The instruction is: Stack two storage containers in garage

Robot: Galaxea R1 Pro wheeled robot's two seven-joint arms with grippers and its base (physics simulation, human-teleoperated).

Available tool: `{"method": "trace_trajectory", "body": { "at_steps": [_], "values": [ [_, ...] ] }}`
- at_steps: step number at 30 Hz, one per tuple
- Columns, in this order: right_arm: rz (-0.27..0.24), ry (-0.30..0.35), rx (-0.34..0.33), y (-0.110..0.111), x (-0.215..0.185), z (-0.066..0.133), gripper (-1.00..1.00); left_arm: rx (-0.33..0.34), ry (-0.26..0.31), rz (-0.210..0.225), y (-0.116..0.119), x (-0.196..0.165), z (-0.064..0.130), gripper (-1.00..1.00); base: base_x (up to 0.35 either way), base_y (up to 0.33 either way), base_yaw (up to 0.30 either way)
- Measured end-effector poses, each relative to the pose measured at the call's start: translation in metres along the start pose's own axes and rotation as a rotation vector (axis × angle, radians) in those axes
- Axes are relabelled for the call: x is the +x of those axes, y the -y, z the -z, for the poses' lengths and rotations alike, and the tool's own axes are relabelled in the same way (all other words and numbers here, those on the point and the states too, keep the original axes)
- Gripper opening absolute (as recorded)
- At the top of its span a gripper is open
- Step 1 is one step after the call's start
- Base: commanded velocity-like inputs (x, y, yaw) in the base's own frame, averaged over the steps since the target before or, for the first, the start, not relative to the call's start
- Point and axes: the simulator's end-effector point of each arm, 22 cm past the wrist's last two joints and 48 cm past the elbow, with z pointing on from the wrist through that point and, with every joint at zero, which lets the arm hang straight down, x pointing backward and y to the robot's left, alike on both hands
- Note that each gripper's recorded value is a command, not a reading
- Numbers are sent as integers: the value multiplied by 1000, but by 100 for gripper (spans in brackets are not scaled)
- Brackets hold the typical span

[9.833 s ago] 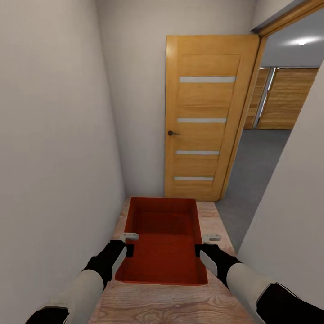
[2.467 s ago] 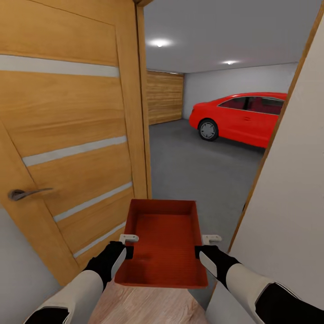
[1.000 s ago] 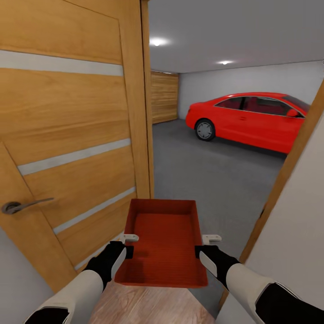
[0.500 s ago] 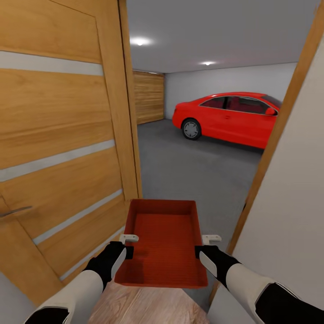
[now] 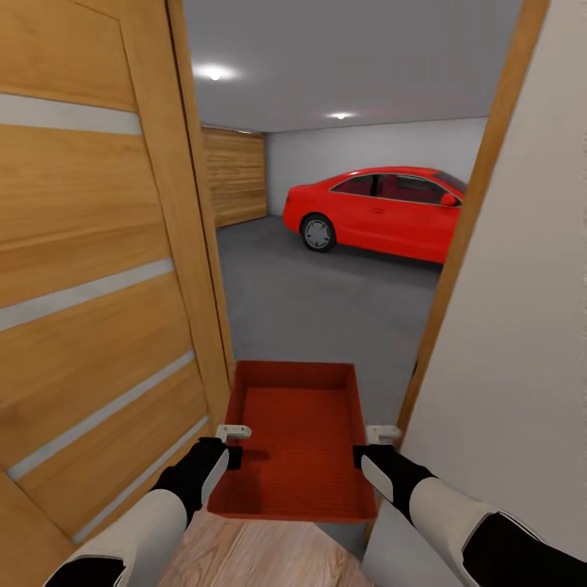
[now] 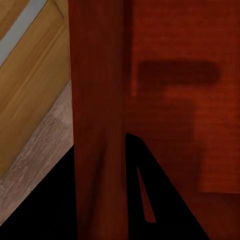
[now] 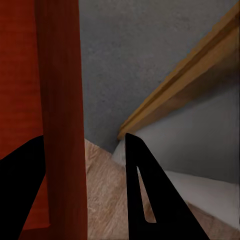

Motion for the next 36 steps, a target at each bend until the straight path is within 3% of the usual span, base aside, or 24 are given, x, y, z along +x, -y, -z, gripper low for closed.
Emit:
{"method": "trace_trajectory", "body": {
  "at_steps": [20, 36],
  "values": [
    [0, 1, -1, 0, 0, 0, -100, 0, 0, 0, 0, 0, 0, -100, 121, 160, -44],
    [1, 0, 0, 0, 0, 0, -100, 0, -1, 0, 0, 0, 0, -100, 150, 208, -156]
  ]
}}
